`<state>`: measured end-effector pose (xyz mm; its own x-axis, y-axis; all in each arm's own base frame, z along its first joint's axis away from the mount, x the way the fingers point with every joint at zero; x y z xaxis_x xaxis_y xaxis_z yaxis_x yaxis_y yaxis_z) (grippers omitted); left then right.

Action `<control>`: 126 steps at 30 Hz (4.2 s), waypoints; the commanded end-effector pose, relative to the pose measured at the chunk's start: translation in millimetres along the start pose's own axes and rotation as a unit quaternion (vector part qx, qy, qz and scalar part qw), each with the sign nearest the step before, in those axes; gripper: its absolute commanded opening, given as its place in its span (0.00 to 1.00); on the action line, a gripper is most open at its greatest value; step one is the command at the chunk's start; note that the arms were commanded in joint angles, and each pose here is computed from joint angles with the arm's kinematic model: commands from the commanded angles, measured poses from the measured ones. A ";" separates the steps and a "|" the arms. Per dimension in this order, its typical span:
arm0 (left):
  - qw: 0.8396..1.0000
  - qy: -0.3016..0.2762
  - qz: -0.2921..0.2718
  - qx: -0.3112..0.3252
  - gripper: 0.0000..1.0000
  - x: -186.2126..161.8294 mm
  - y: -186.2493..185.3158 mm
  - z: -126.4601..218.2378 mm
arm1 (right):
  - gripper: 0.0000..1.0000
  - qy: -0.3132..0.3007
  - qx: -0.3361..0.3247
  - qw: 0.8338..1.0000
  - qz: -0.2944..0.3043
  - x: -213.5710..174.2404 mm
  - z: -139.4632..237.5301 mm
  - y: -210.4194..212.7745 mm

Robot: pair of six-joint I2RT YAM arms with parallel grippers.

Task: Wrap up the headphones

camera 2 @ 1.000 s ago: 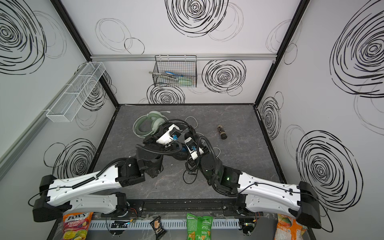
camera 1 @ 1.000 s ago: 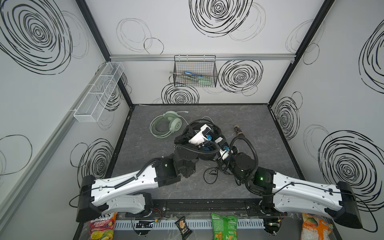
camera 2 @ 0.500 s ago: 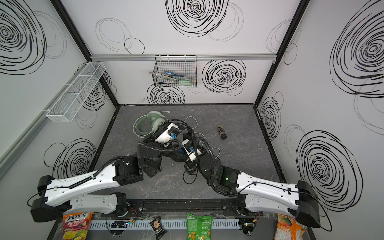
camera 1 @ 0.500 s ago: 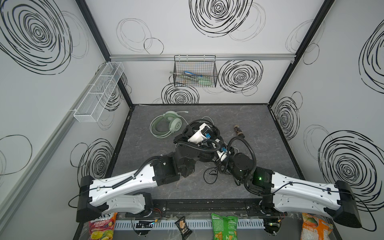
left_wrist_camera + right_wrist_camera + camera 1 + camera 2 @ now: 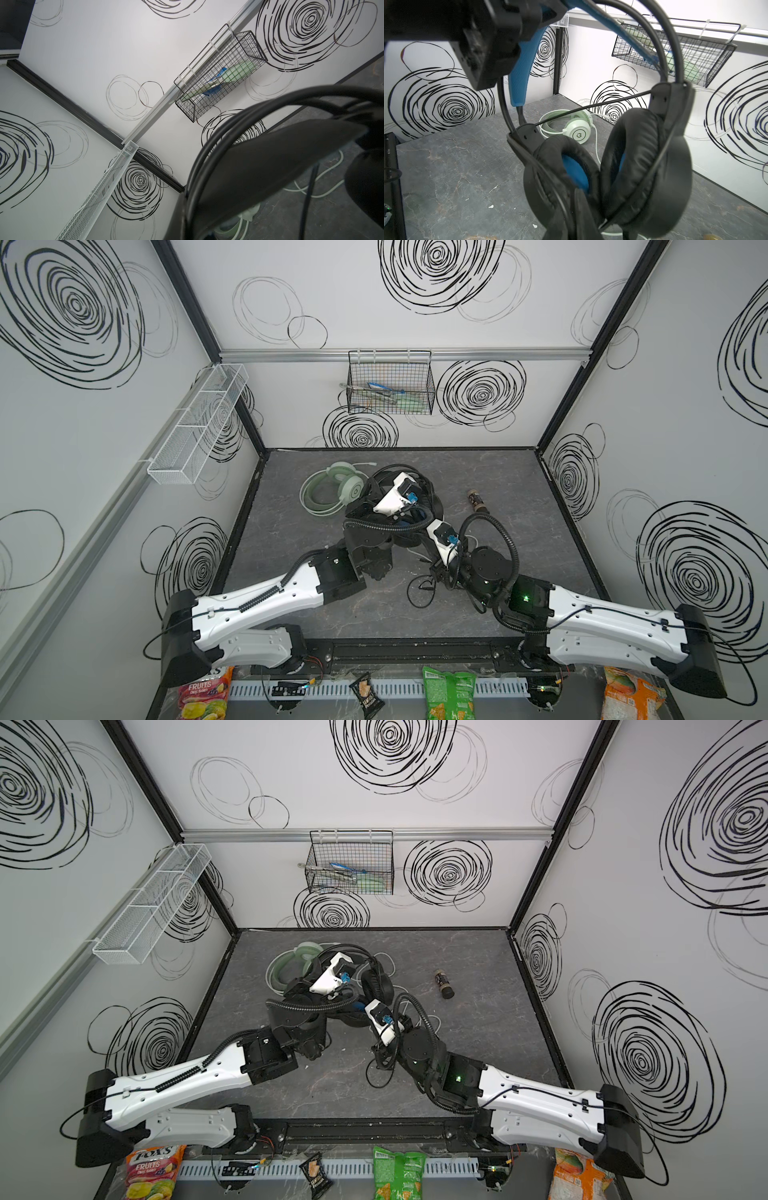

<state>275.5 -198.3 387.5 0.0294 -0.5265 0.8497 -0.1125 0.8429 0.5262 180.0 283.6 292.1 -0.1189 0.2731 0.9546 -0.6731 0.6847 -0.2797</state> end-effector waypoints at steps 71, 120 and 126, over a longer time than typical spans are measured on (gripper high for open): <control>0.940 -0.001 0.153 -0.305 0.00 -38.7 -9.8 44.8 | 0.18 0.002 -0.201 0.979 0.023 18.0 -6.6 -139.7; 0.916 -0.021 0.218 -0.337 0.00 -29.7 -5.9 50.1 | 0.05 -0.022 -0.268 0.963 -0.019 7.2 37.7 -164.5; 0.910 -0.028 0.221 -0.348 0.00 -24.4 -6.7 52.5 | 0.06 -0.011 -0.258 0.966 -0.016 2.3 22.9 -160.4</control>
<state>226.4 -190.3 328.7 0.1446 -0.2368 0.9607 0.5304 0.8382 0.1268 263.1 169.6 333.4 -0.1223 0.2742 0.9539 -0.2953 0.9075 -0.2988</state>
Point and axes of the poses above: each gripper's point midway between its finger pads, its own z axis back along the fingers, its own y axis along the line the jaws close on, x = y × z, the point moved 1 cm from there along z, back along the fingers, and after that the axes turned 10 degrees about z, right-handed, at the moved point
